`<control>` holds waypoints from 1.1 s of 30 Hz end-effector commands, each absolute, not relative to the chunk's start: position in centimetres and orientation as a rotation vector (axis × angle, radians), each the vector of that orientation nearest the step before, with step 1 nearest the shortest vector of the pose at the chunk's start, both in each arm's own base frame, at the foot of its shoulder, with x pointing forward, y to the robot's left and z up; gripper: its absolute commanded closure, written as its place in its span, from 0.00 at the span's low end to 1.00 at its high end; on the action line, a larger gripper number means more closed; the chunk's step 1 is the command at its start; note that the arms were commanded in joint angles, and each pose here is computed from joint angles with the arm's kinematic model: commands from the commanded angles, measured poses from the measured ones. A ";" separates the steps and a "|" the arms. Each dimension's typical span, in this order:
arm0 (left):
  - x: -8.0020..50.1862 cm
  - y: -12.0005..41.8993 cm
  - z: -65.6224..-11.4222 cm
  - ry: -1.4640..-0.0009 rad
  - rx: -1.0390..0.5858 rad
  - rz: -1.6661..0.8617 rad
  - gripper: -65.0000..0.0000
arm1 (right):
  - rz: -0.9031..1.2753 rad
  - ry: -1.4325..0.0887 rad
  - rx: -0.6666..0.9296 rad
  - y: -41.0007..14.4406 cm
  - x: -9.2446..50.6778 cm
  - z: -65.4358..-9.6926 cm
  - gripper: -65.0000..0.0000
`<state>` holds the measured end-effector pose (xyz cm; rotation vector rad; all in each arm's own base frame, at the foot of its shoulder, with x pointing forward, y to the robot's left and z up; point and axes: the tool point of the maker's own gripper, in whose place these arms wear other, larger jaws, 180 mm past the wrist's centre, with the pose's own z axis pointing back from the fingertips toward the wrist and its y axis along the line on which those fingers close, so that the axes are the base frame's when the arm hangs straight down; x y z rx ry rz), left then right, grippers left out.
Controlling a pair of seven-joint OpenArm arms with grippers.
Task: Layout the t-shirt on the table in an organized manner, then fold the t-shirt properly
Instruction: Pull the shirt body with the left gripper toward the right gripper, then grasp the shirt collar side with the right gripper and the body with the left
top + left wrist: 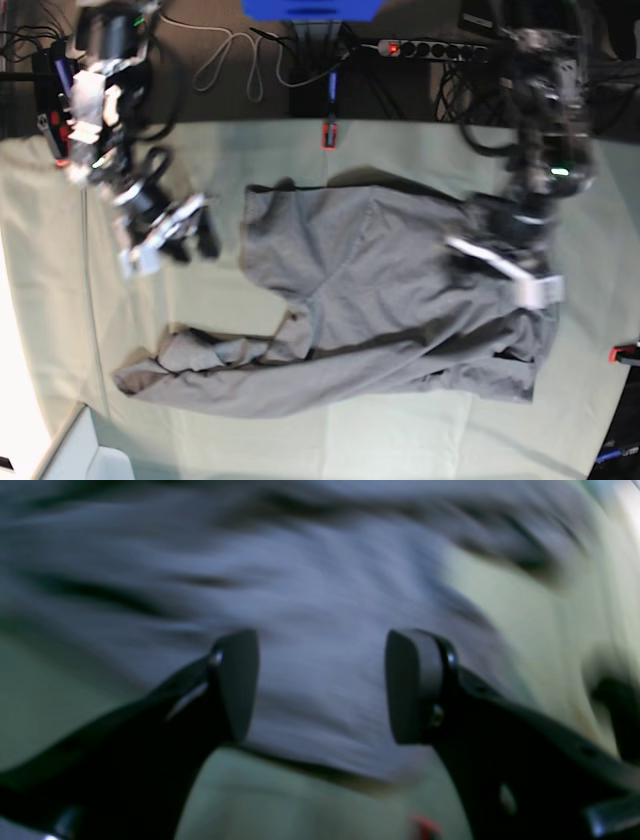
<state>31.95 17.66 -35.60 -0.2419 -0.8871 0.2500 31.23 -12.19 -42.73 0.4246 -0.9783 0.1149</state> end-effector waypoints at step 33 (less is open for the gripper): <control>28.6 35.3 -38.9 -0.815 0.005 0.623 0.40 | -0.023 -0.809 0.611 -2.2 26.3 -47.8 0.79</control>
